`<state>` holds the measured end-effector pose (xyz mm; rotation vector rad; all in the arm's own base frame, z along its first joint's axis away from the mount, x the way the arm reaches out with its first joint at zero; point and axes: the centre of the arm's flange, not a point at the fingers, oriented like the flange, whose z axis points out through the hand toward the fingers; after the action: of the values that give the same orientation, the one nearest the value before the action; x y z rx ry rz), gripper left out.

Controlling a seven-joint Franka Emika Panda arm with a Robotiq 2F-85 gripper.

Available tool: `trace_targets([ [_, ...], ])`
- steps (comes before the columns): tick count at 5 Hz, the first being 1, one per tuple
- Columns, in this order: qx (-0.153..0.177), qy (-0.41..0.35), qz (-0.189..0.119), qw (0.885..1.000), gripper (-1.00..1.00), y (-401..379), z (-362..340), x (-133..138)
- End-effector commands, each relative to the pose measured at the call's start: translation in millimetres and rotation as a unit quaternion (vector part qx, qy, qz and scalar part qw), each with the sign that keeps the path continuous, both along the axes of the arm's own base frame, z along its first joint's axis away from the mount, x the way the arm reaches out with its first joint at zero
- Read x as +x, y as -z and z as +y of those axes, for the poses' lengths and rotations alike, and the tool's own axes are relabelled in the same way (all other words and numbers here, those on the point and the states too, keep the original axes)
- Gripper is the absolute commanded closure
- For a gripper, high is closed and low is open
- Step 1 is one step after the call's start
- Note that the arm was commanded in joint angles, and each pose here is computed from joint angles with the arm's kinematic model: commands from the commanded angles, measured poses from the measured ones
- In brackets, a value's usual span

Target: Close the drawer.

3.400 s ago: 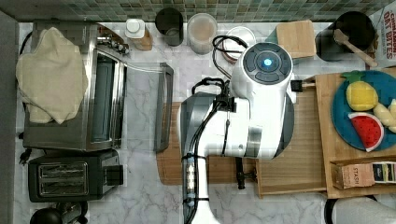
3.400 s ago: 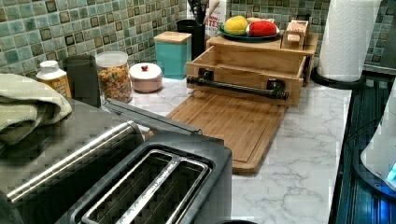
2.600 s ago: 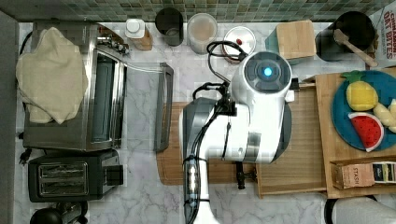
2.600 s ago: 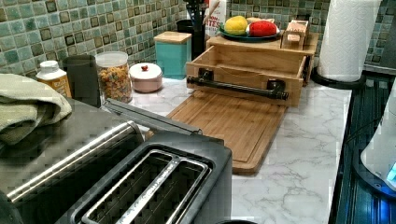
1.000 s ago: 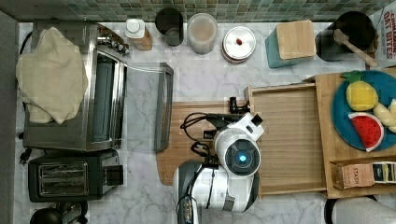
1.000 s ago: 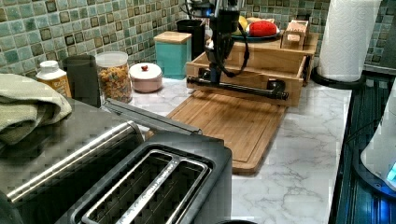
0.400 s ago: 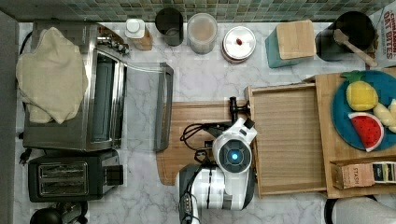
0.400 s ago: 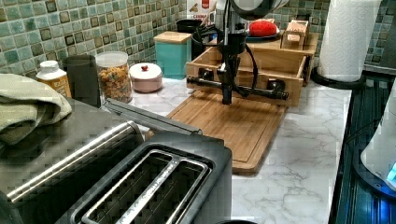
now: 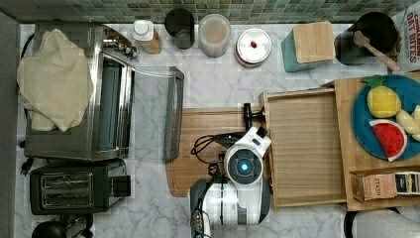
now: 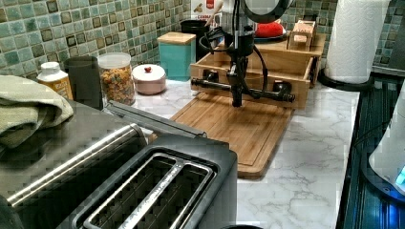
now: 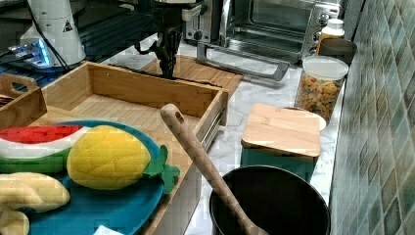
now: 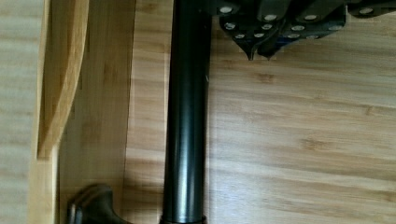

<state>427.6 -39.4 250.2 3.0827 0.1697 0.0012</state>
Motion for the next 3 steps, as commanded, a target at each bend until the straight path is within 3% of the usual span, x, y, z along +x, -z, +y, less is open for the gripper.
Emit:
trace_targets([
  [1, -0.008, 0.05, -0.035, 0.998, 1.0, -55, -143, 38],
  [2, -0.013, 0.073, -0.042, 0.996, 1.0, -59, -190, 35],
  [3, -0.002, 0.084, -0.03, 0.996, 1.0, -68, -249, 29],
])
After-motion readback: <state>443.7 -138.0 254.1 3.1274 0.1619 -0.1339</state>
